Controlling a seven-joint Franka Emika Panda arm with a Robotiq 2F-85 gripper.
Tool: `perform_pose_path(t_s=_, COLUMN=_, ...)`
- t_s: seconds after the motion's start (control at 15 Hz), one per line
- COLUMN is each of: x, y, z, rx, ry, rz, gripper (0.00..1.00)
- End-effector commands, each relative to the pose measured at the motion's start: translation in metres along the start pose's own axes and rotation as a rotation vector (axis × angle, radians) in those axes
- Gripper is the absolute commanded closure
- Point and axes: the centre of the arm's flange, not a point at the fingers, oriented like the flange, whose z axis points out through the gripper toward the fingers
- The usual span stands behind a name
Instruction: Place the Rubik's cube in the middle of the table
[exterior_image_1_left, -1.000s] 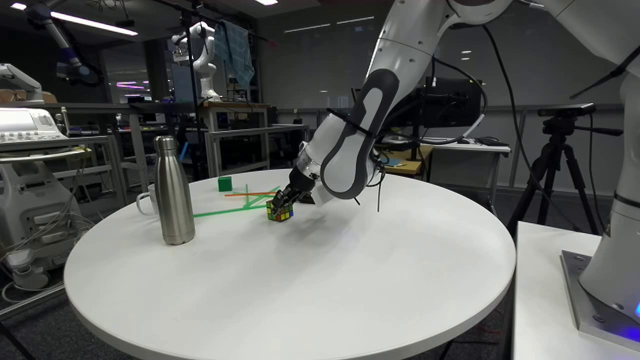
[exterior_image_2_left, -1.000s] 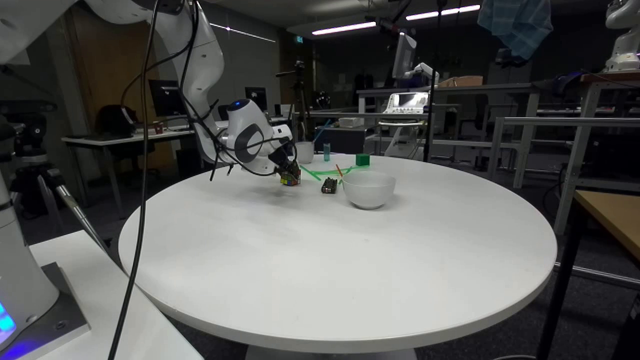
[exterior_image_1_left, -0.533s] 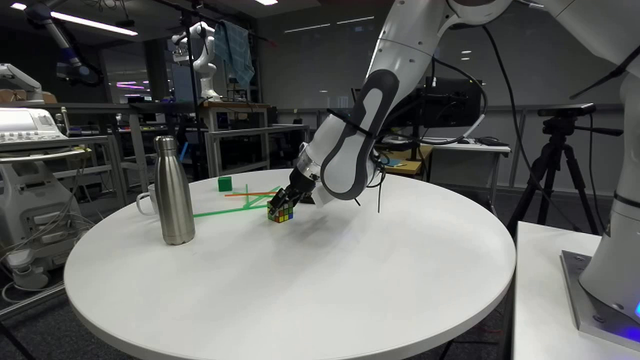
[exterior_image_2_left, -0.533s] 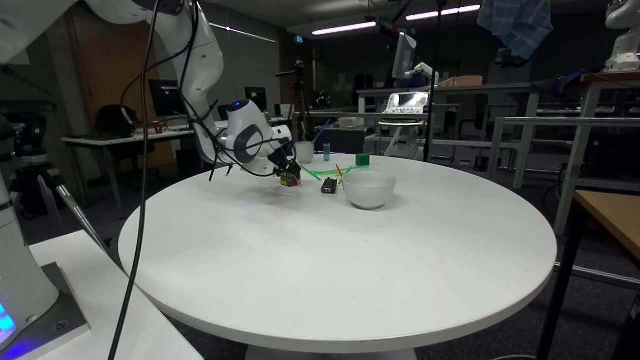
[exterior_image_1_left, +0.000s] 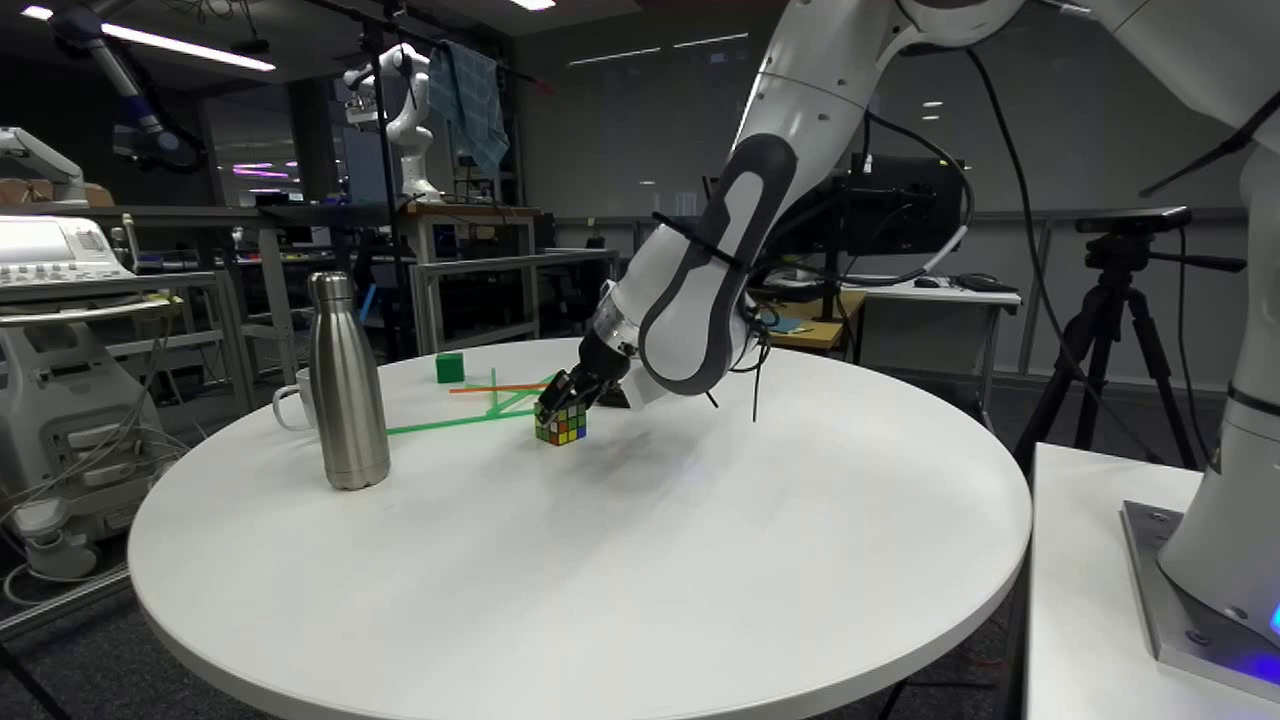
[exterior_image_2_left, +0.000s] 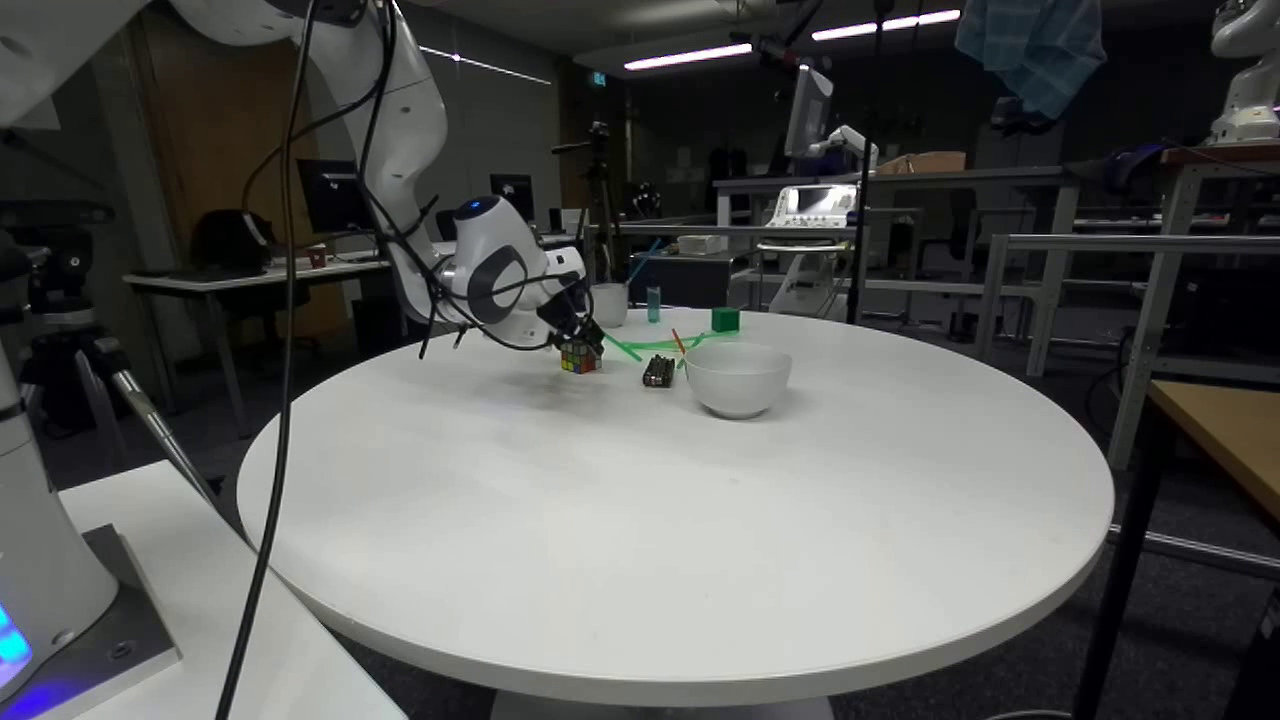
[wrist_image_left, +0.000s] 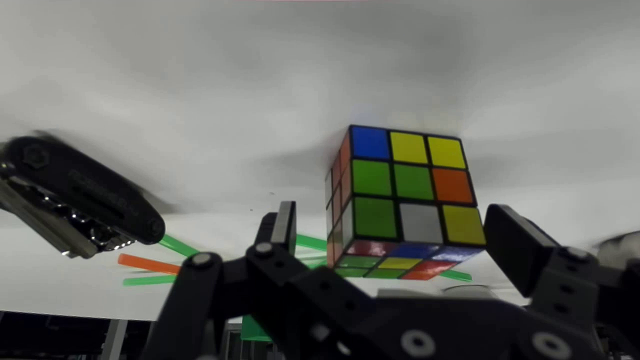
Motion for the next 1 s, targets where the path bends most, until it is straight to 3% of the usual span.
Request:
perform_pose_path(t_s=0.0, x=0.000, y=0.005, z=-0.020, rx=-0.016, ry=0.021, rz=0.009, gripper=0.00)
perform_pose_path(t_s=0.33, x=0.003, y=0.014, z=-0.038, rx=-0.029, ry=0.046, rz=0.039, gripper=0.00)
perform_pose_path(t_s=0.93, x=0.026, y=0.047, z=-0.109, rx=-0.126, ry=0.171, rz=0.123, gripper=0.00)
